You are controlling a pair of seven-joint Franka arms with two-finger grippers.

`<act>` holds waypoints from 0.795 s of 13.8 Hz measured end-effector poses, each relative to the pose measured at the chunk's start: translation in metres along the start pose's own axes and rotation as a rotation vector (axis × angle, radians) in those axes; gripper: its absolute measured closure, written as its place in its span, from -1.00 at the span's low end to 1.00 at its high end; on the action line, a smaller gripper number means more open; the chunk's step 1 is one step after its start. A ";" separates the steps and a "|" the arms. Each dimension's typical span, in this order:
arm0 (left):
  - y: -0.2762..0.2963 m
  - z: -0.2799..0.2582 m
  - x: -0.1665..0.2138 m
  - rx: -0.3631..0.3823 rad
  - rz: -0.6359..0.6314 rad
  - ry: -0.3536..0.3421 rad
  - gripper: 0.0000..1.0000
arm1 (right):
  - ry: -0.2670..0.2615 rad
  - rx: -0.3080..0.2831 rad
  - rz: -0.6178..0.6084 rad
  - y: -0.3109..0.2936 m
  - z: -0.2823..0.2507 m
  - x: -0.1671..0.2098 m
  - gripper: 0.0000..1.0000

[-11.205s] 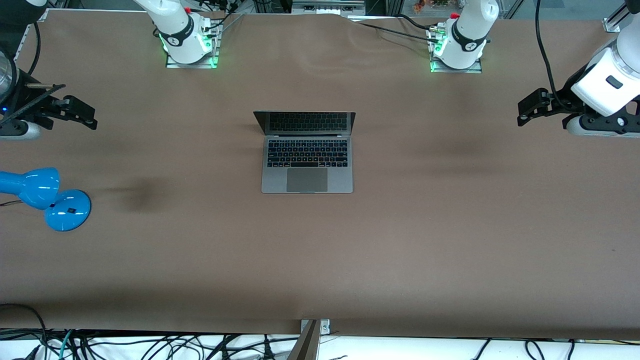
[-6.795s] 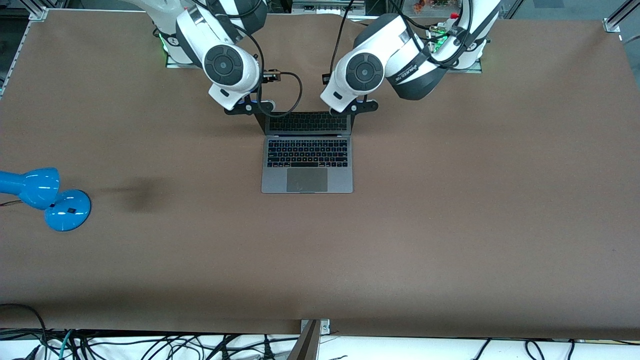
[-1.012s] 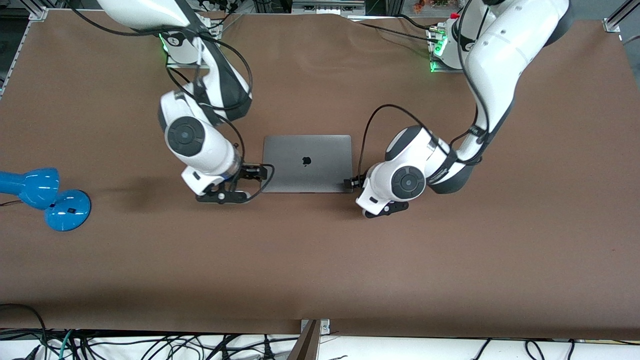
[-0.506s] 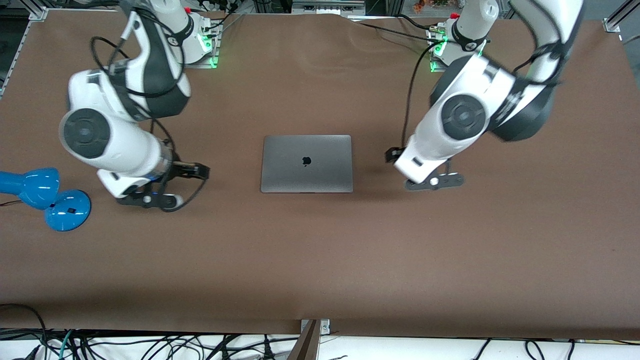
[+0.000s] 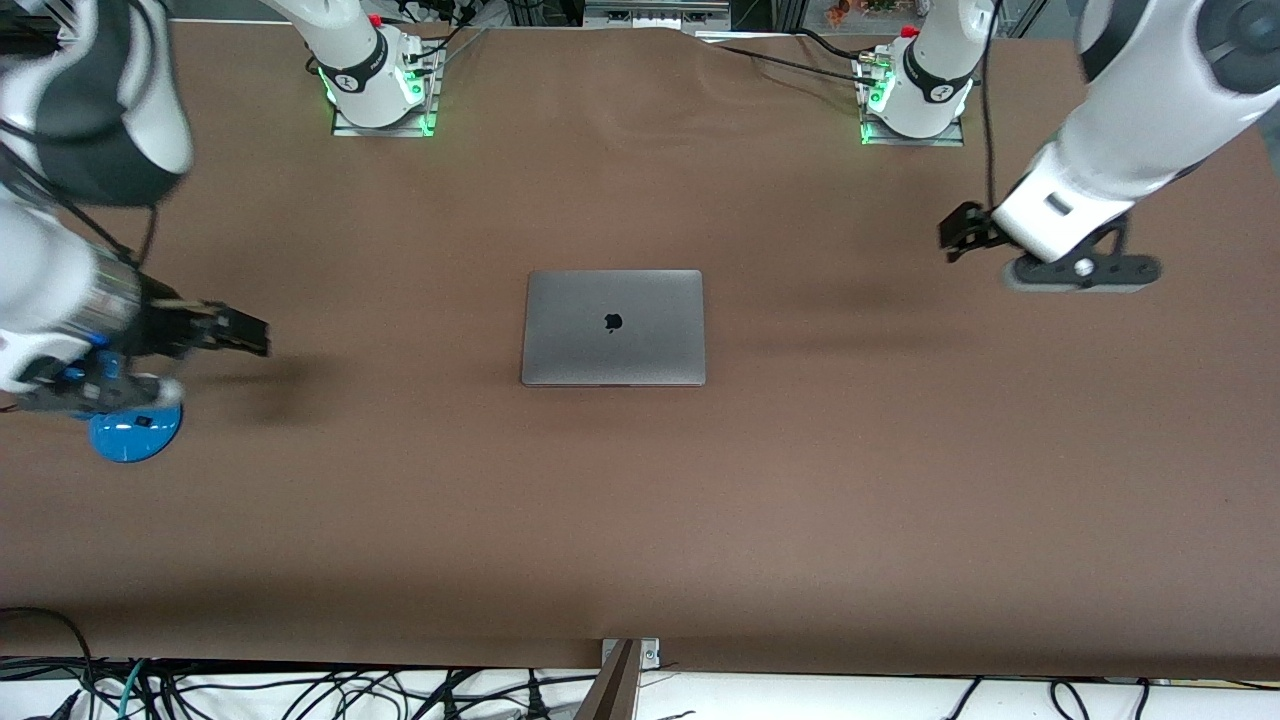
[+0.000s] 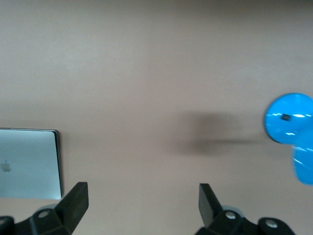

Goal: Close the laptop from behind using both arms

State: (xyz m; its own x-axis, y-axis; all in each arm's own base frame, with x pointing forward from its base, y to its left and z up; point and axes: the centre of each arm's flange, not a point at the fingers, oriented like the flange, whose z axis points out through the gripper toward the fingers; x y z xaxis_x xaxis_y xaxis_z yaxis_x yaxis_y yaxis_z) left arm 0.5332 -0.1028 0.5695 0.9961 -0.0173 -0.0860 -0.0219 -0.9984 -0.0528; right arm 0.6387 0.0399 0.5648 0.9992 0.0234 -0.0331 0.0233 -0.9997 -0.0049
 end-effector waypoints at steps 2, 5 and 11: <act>-0.024 -0.011 -0.011 -0.007 0.025 0.022 -1.00 | 0.021 -0.015 0.009 0.024 -0.036 -0.035 -1.00; -0.033 -0.031 -0.023 -0.012 0.061 0.062 -1.00 | 0.008 -0.039 -0.005 0.025 -0.048 -0.081 -1.00; -0.052 -0.048 -0.028 -0.020 0.031 0.077 -1.00 | 0.002 -0.041 0.020 0.041 -0.031 -0.090 -1.00</act>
State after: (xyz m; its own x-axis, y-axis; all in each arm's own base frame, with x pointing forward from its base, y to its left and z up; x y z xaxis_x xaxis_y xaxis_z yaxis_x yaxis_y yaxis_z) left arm 0.5108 -0.0531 0.6220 0.9986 -0.0519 -0.0108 -0.0522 -0.9981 -0.0315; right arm 0.5503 -0.0032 0.5988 0.9995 0.0039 -0.0309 0.0050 -0.9993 0.0364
